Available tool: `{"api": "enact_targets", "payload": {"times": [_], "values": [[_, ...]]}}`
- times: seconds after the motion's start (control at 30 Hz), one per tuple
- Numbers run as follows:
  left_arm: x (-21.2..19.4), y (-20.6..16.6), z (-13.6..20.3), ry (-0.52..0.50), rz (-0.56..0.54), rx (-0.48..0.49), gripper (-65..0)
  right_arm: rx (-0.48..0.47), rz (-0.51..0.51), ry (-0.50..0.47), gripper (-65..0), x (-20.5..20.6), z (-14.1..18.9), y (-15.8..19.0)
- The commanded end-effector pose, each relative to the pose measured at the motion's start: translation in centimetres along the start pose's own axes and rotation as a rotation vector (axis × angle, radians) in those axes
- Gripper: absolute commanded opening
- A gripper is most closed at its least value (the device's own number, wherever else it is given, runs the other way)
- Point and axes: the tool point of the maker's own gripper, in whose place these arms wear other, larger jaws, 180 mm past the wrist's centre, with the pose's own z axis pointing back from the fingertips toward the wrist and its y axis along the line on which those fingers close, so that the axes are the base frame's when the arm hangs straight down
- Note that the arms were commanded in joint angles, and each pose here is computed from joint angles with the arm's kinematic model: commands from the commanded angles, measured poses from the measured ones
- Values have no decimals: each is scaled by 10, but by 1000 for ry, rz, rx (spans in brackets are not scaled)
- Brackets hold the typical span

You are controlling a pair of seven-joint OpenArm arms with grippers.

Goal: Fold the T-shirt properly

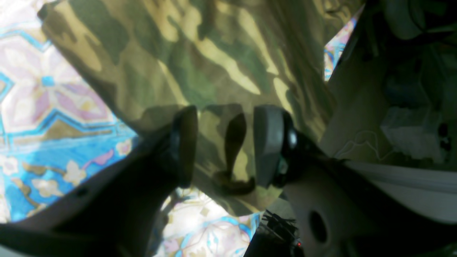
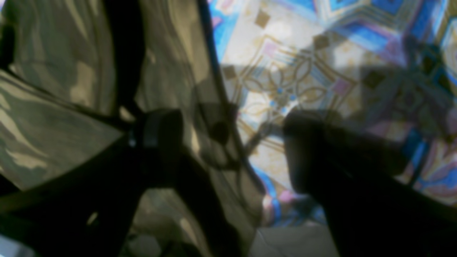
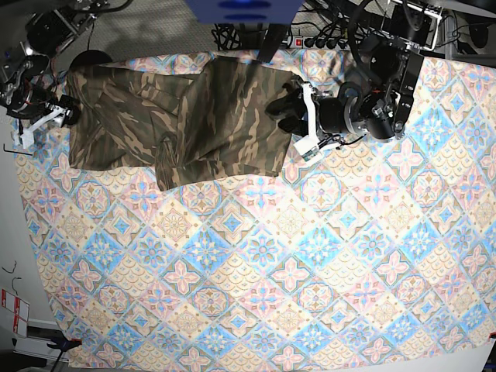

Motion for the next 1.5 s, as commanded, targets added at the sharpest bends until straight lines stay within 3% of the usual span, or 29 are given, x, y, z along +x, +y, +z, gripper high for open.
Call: {"api": "enact_targets", "payload": {"times": [0.0, 0.17, 0.4, 0.5, 0.8, 0.9, 1.1, 1.23, 1.47], "values": [[14, -1, 4, -44, -17, -7, -391, 27, 13, 11, -209, -1, -7, 10], [15, 0, 4, -47, -17, -5, -390, 104, 52, 63, -210, -16, -26, 46], [15, 0, 4, -51, -17, -5, -390, 282, 87, 81, -210, -19, -36, 98], [14, 0, 4, -49, -15, -5, -390, 301, 83, 112, -210, -40, -34, 99], [19, 4, 5, -50, -25, 3, -395, 259, 199, 51, -214, -32, -10, 102], [14, 7, 2, -38, -8, 2, -396, 256, 203, 50, -304, -31, -10, 101], [4, 9, -3, -19, 21, -3, -397, 257, 205, 49, -639, -29, -11, 102], [1, 9, -10, 8, 3, 17, -397, 256, 206, 30, -632, -20, -10, 103], [9, -5, -36, 26, -33, 28, -397, 255, 249, -86, -635, 47, -1, 109]]}}
